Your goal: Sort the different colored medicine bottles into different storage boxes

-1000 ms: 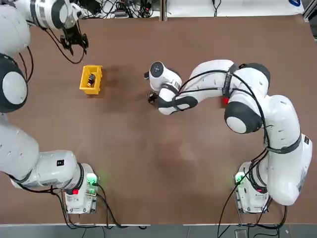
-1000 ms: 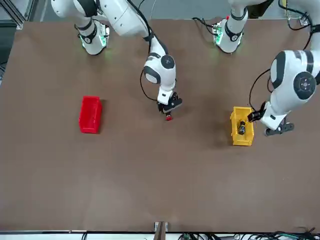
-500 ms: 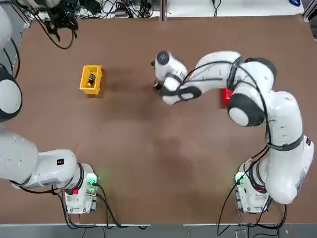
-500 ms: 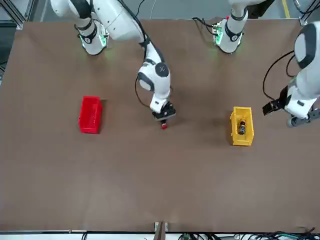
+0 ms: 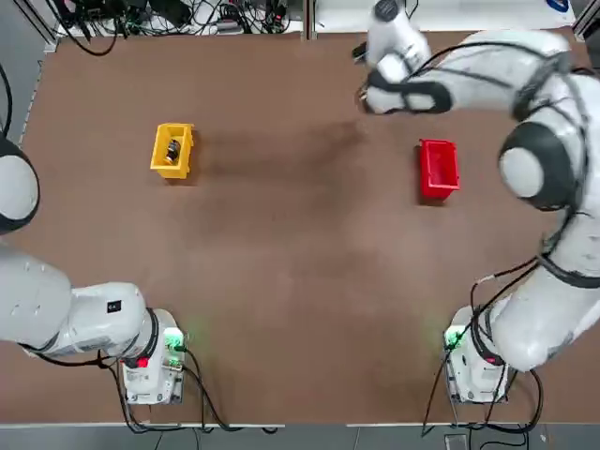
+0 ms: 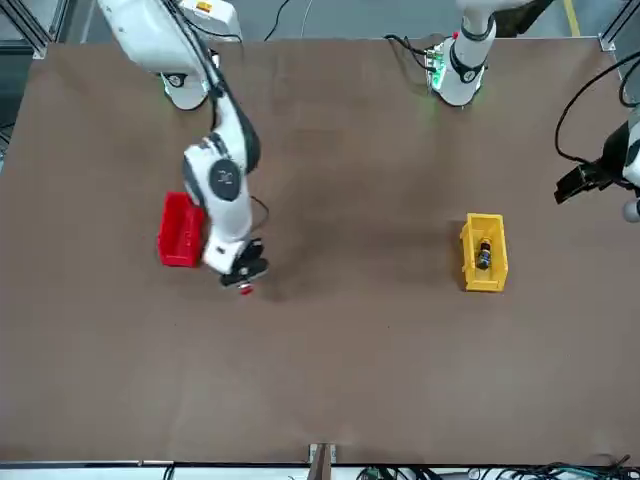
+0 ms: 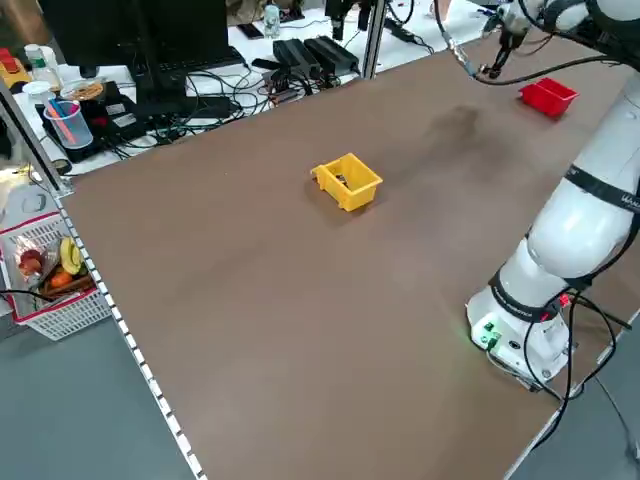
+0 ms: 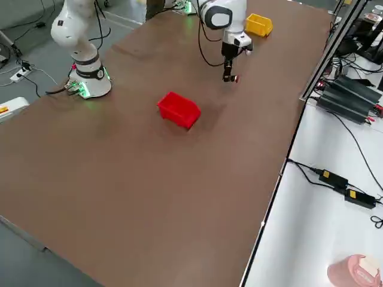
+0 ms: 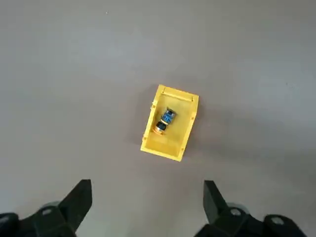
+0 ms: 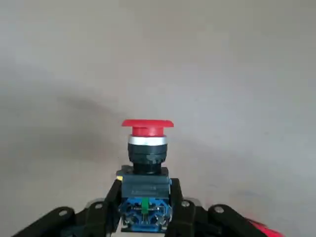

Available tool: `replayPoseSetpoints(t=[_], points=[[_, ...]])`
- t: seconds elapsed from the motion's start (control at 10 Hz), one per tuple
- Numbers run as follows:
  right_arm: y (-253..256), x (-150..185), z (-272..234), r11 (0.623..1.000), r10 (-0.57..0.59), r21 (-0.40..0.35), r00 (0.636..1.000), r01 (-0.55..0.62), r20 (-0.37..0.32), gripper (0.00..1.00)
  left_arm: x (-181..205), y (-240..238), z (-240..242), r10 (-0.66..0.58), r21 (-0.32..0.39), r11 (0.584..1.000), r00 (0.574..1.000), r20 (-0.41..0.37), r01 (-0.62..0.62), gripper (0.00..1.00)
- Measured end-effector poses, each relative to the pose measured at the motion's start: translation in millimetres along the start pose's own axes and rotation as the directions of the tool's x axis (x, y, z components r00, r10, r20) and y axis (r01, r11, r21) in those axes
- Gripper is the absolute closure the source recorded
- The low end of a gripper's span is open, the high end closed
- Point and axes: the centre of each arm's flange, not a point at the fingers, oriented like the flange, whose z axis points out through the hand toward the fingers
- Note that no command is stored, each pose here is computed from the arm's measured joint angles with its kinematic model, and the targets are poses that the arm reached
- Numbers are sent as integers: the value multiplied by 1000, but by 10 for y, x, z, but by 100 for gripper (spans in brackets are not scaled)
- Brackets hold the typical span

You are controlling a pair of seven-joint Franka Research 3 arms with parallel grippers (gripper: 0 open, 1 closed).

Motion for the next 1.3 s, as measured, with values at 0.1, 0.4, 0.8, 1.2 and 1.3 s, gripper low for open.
replayPoseSetpoints(t=[0.1,0.4,0.8,1.2,1.3], points=[[439,-242,32,999,-34,-1,999,34,35,58,-55,67,-80,63,-4,998,998,14,-63,0],[962,-891,272,1000,-25,12,991,24,130,58,-95,142,-138,205,-55,977,979,19,-204,0],[1244,-1445,458,999,33,21,982,-38,186,58,-75,75,-228,197,-65,978,980,7,-196,0],[1343,-1537,559,998,54,26,984,-59,168,57,-73,89,-225,217,-63,974,976,7,-216,0],[1338,-1533,556,998,53,27,985,-58,167,47,-75,99,-228,220,-63,974,976,6,-219,0]])
